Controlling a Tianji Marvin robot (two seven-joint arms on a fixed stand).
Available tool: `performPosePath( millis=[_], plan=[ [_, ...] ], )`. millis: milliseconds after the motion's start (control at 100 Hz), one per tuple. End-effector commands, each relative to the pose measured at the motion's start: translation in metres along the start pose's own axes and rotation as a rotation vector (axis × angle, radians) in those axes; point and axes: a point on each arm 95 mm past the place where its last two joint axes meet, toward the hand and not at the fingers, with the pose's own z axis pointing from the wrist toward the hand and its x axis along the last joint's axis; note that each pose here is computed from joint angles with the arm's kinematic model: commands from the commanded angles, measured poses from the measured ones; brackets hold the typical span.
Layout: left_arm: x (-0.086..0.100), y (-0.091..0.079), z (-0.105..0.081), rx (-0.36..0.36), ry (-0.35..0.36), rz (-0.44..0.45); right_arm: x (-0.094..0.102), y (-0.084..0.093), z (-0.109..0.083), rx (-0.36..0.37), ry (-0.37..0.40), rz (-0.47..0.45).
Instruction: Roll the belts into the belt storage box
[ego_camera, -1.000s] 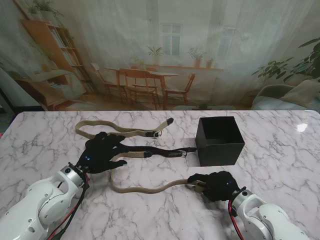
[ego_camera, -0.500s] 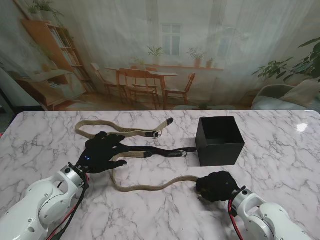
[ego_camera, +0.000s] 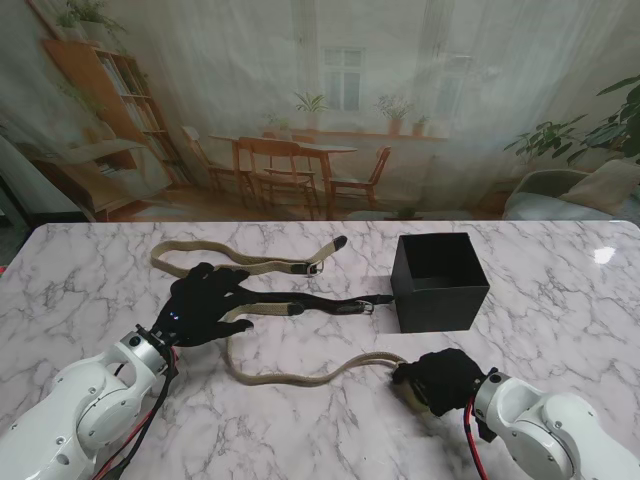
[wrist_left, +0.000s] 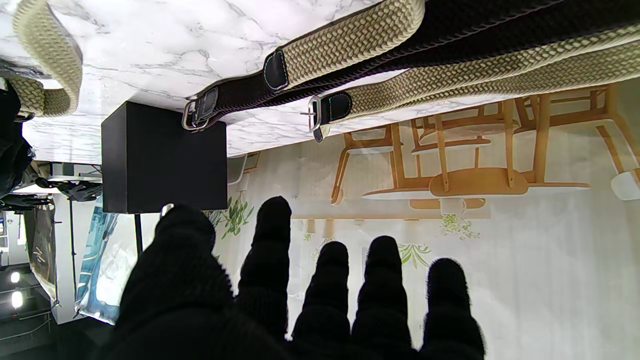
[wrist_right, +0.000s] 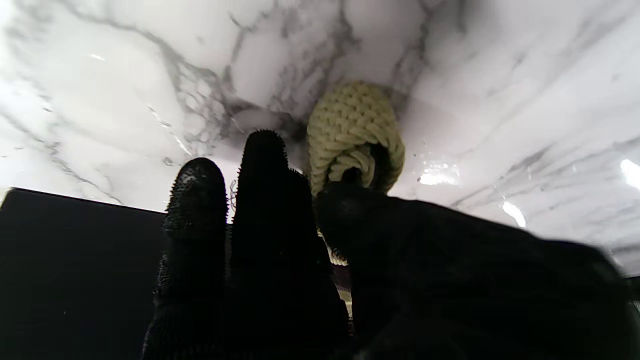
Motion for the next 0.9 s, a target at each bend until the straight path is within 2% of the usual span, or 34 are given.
performPosePath(
  millis=[0, 90, 190, 320, 490, 890],
  plan=[
    [0.001, 0.003, 0.0, -0.015, -0.002, 0.001, 0.002, 0.0, -0.003, 0.031, -0.008, -0.014],
    [0.001, 0.003, 0.0, -0.016, 0.0, 0.002, 0.003, 0.001, -0.004, 0.066, -0.016, -0.042],
    [0.001, 0.003, 0.001, -0.017, 0.0, 0.002, 0.003, -0.001, -0.003, 0.074, -0.034, -0.077],
    [0.001, 0.003, 0.001, -0.017, 0.0, 0.003, 0.002, -0.006, 0.003, 0.016, -0.058, -0.136],
    [0.0, 0.003, 0.0, -0.015, -0.005, 0.005, 0.004, -0.012, 0.009, -0.047, -0.05, -0.139],
    [0.0, 0.003, 0.0, -0.017, -0.007, 0.003, 0.009, -0.019, 0.017, -0.075, -0.056, -0.065]
  ],
)
